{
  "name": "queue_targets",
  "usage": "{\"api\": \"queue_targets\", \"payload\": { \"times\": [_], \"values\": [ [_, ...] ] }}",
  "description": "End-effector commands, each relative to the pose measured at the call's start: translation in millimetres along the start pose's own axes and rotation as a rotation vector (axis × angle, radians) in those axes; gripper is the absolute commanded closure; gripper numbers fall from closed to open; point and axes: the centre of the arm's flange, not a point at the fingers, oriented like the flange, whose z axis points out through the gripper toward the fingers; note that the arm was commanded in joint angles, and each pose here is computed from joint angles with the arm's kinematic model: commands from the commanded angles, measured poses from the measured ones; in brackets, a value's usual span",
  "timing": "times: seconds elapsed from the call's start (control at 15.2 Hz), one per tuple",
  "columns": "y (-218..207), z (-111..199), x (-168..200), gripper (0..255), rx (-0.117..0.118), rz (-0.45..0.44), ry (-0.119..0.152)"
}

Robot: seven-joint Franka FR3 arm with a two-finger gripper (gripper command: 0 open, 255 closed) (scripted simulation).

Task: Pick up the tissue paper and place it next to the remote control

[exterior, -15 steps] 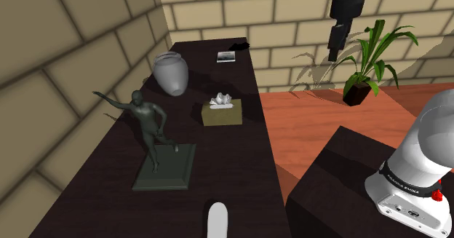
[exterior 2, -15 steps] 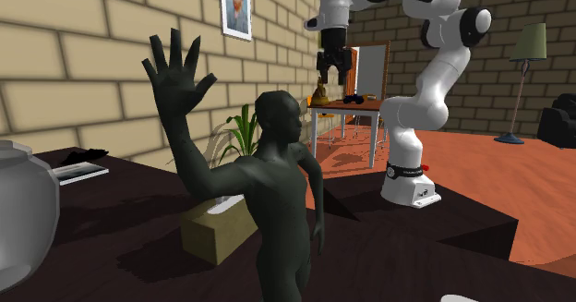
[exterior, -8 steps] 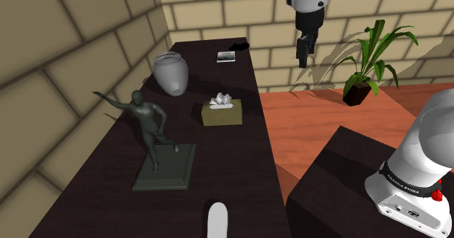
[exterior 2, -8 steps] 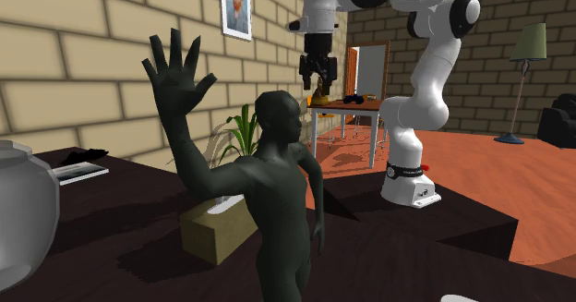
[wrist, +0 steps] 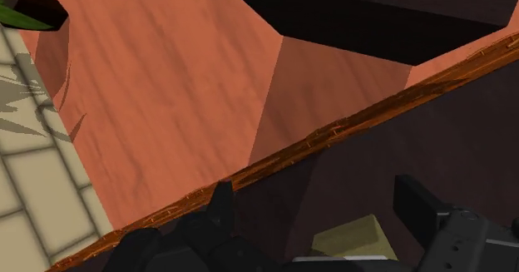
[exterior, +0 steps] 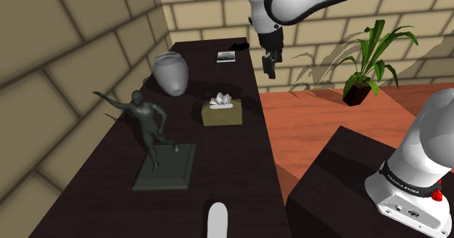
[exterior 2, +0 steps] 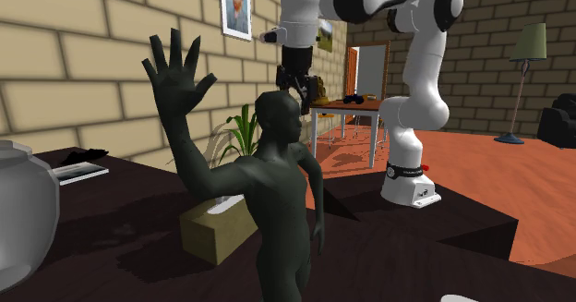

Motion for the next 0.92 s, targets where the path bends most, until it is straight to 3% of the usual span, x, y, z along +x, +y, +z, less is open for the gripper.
{"api": "queue_targets", "payload": {
  "times": [0.0,0.86],
  "values": [
    [-12.9,7.1,25.5,0,-0.032,-0.023,-0.007],
    [-103.4,59.3,183.4,0,-0.238,-0.169,-0.053]
  ]
}}
